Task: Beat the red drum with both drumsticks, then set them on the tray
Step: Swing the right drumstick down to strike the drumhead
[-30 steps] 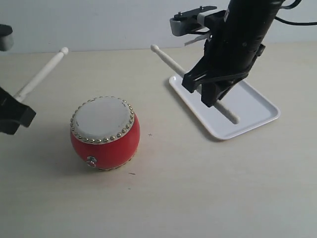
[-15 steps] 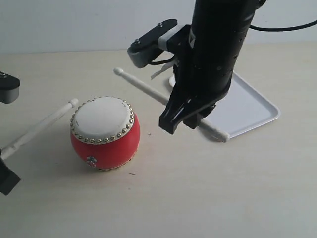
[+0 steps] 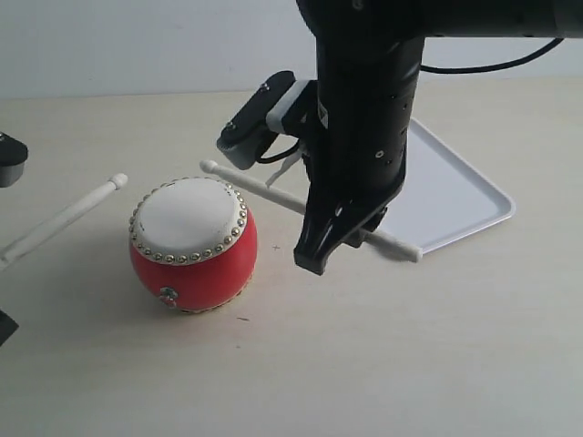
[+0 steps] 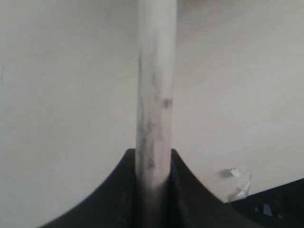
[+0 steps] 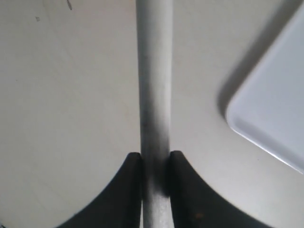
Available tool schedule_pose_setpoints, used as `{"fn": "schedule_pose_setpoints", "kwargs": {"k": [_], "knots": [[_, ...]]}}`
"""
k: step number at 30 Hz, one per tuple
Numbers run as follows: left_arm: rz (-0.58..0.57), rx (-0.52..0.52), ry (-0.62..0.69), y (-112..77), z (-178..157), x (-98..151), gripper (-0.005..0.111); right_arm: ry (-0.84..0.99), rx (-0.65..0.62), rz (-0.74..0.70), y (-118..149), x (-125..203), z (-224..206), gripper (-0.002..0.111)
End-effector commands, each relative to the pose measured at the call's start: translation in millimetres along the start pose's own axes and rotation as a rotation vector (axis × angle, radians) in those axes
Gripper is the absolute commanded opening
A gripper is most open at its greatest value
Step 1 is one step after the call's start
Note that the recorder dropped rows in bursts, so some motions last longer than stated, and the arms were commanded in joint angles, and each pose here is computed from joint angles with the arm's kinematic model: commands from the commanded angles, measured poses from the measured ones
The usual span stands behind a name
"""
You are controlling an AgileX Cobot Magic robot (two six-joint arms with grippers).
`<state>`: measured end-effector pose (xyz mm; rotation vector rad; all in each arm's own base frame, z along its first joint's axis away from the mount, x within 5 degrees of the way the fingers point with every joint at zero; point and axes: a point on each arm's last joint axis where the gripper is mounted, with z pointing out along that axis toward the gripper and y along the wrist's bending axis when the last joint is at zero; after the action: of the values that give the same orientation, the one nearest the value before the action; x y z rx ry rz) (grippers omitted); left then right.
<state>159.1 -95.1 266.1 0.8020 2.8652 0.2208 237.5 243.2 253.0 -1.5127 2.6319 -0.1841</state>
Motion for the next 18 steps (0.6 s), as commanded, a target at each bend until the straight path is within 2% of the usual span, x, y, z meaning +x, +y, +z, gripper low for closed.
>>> {"fn": "schedule_pose_setpoints", "kwargs": {"k": [1, 9, 13, 18], "knots": [[0.014, -0.044, -0.01, 3.2, -1, 1, 0.0, -0.022, 0.029, -0.109, -2, 4, -9, 0.0], [0.012, -0.05, -0.035, 4.8, -7, -3, 0.0, -0.02, 0.053, -0.167, -4, 5, -10, 0.0], [0.0, -0.043, -0.081, 6.2, -19, -10, 0.0, -0.036, 0.055, -0.169, -3, 6, -16, 0.0], [0.0, -0.033, -0.077, 5.1, -18, -9, 0.0, -0.082, 0.094, -0.122, -6, 14, -34, 0.0]]}}
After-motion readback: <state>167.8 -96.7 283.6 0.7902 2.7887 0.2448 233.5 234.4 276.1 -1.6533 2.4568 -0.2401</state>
